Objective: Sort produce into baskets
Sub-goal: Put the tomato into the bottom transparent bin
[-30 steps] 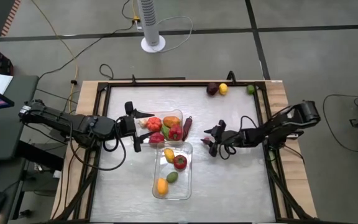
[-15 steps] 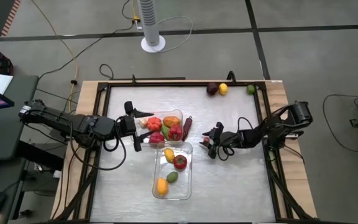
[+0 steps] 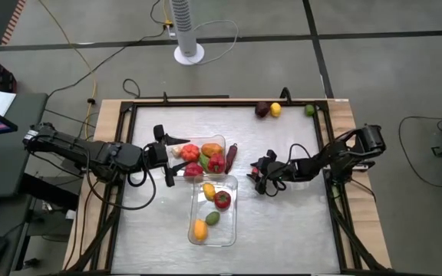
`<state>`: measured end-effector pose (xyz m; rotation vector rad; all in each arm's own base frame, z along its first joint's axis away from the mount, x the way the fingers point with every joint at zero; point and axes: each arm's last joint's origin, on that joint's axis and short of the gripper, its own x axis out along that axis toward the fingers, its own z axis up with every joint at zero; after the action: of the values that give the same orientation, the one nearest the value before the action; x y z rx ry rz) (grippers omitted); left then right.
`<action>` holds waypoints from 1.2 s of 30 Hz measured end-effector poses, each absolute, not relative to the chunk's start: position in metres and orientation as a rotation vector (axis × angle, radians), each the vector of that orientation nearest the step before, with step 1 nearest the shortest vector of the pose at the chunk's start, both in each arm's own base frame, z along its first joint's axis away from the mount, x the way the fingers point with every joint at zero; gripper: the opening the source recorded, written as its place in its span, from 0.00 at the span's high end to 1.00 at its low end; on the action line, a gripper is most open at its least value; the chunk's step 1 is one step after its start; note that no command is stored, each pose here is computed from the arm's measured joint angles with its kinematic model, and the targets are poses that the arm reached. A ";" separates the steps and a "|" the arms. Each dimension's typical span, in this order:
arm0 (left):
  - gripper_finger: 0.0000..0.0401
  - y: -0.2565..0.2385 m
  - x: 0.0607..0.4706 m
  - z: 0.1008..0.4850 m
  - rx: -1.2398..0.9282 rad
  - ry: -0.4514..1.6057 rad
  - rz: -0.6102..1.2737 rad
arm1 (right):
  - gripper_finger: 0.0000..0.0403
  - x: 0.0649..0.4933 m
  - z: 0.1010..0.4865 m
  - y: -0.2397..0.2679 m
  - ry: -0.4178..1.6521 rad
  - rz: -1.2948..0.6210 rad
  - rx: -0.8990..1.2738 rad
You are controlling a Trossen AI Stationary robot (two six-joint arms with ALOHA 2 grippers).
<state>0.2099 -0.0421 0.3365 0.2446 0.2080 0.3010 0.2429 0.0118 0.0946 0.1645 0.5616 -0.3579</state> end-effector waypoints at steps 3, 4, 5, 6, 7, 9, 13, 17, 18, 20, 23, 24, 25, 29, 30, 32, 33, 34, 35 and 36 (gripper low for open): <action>0.30 -0.042 0.210 0.337 0.245 0.208 0.301 | 0.44 0.242 0.094 0.009 0.569 -0.373 0.179; 0.30 -0.042 0.210 0.337 0.245 0.208 0.301 | 0.46 0.242 0.094 0.009 0.569 -0.377 0.180; 0.30 -0.042 0.210 0.337 0.245 0.208 0.301 | 0.49 0.242 0.094 0.008 0.569 -0.382 0.186; 0.30 -0.042 0.210 0.337 0.245 0.208 0.301 | 0.52 0.242 0.093 0.006 0.571 -0.389 0.189; 0.30 -0.042 0.210 0.337 0.246 0.208 0.301 | 0.56 0.242 0.093 0.006 0.572 -0.393 0.192; 0.30 -0.042 0.210 0.337 0.246 0.208 0.301 | 0.63 0.242 0.093 0.005 0.569 -0.397 0.196; 0.30 -0.042 0.210 0.337 0.245 0.207 0.301 | 0.73 0.242 0.094 0.005 0.565 -0.397 0.199; 0.30 -0.042 0.210 0.337 0.244 0.207 0.301 | 0.75 0.243 0.094 0.005 0.564 -0.397 0.201; 0.30 -0.042 0.210 0.337 0.245 0.207 0.301 | 0.75 0.243 0.094 0.005 0.565 -0.397 0.201; 0.30 -0.042 0.210 0.337 0.246 0.208 0.301 | 0.75 0.243 0.094 0.005 0.565 -0.397 0.200; 0.30 -0.042 0.210 0.337 0.253 0.208 0.300 | 0.75 0.243 0.094 0.005 0.560 -0.393 0.195; 0.30 -0.042 0.210 0.337 0.253 0.208 0.300 | 0.75 0.243 0.095 0.005 0.557 -0.391 0.193; 0.30 -0.042 0.210 0.337 0.253 0.208 0.300 | 0.75 0.243 0.095 0.005 0.555 -0.387 0.191; 0.30 -0.042 0.210 0.337 0.253 0.208 0.300 | 0.75 0.246 0.105 0.008 0.531 -0.297 0.225; 0.30 -0.042 0.210 0.337 0.253 0.208 0.300 | 0.75 0.248 0.111 0.010 0.518 -0.270 0.234; 0.30 -0.042 0.210 0.337 0.252 0.206 0.301 | 0.75 0.252 0.125 0.014 0.488 -0.231 0.239; 0.30 -0.042 0.210 0.337 0.252 0.206 0.301 | 0.75 0.254 0.132 0.016 0.483 -0.219 0.227; 0.30 -0.042 0.210 0.337 0.252 0.206 0.301 | 0.75 0.255 0.139 0.019 0.482 -0.203 0.209; 0.30 -0.042 0.210 0.337 0.252 0.206 0.301 | 0.75 0.257 0.148 0.022 0.477 -0.188 0.190; 0.30 -0.042 0.210 0.337 0.253 0.207 0.301 | 0.75 0.258 0.156 0.025 0.475 -0.173 0.169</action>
<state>0.2099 -0.0421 0.3367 0.2528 0.2073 0.3008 0.2581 0.0253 0.1561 0.1692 0.4750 -0.1731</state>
